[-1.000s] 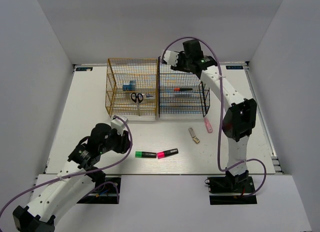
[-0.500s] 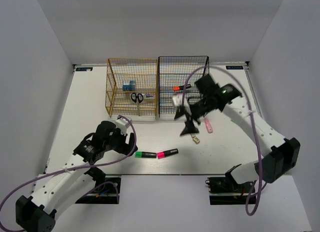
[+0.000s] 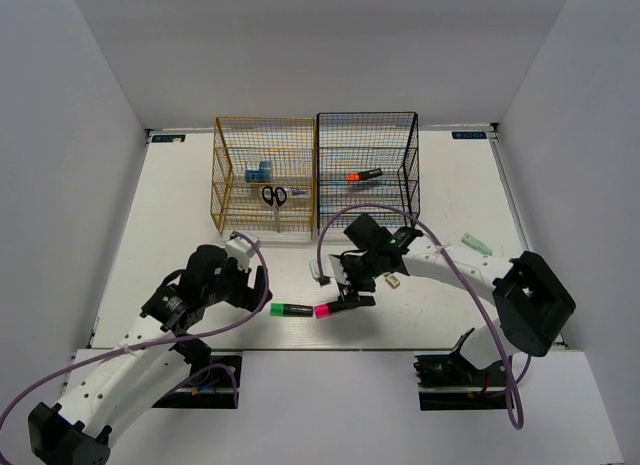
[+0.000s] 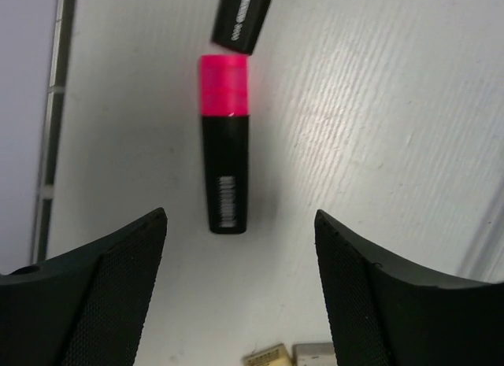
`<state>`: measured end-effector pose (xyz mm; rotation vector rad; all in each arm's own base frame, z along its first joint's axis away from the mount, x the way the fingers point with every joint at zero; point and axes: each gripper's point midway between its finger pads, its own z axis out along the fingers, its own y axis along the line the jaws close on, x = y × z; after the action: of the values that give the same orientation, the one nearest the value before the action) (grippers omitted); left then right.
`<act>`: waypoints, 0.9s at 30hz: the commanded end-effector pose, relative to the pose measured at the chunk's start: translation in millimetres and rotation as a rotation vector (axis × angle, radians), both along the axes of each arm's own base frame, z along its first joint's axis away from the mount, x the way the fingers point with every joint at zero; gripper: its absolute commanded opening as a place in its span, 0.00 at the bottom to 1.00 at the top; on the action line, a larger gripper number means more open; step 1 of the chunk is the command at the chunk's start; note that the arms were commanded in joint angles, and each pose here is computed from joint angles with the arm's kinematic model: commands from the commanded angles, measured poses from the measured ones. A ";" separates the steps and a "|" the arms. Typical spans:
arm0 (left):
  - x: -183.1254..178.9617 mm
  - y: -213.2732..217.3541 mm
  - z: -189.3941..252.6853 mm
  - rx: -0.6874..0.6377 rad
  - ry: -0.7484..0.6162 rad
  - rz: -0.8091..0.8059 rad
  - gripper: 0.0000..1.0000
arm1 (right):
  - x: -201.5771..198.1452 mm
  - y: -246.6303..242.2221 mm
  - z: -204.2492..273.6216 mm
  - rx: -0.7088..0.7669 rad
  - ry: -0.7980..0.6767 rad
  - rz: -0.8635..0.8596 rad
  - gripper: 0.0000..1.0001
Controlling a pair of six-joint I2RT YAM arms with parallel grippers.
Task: Sort the stationery into containers
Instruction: Pick up the pen from the center of the board.
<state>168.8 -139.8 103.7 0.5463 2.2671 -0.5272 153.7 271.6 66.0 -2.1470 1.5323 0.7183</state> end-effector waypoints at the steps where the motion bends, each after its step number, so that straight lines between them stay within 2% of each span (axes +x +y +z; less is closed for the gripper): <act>1: 4.9 3.0 9.7 0.001 -0.039 0.018 0.91 | 22.5 25.7 1.8 0.011 -0.086 -0.087 0.77; 10: 8.8 11.7 17.0 0.013 -0.085 0.063 0.91 | -8.3 32.0 -21.1 -0.068 -0.070 -0.029 0.74; 20: 14.3 21.9 29.3 -0.002 -0.162 0.129 0.91 | -3.5 32.5 -49.4 -0.162 -0.115 -0.062 0.70; 27: 16.4 28.6 32.3 0.008 -0.185 0.164 0.89 | -14.7 15.2 -66.7 -0.257 -0.061 -0.035 0.44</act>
<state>182.4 -115.3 128.9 0.4213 2.1342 -0.3911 141.6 299.2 16.2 -2.2244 1.6544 0.5067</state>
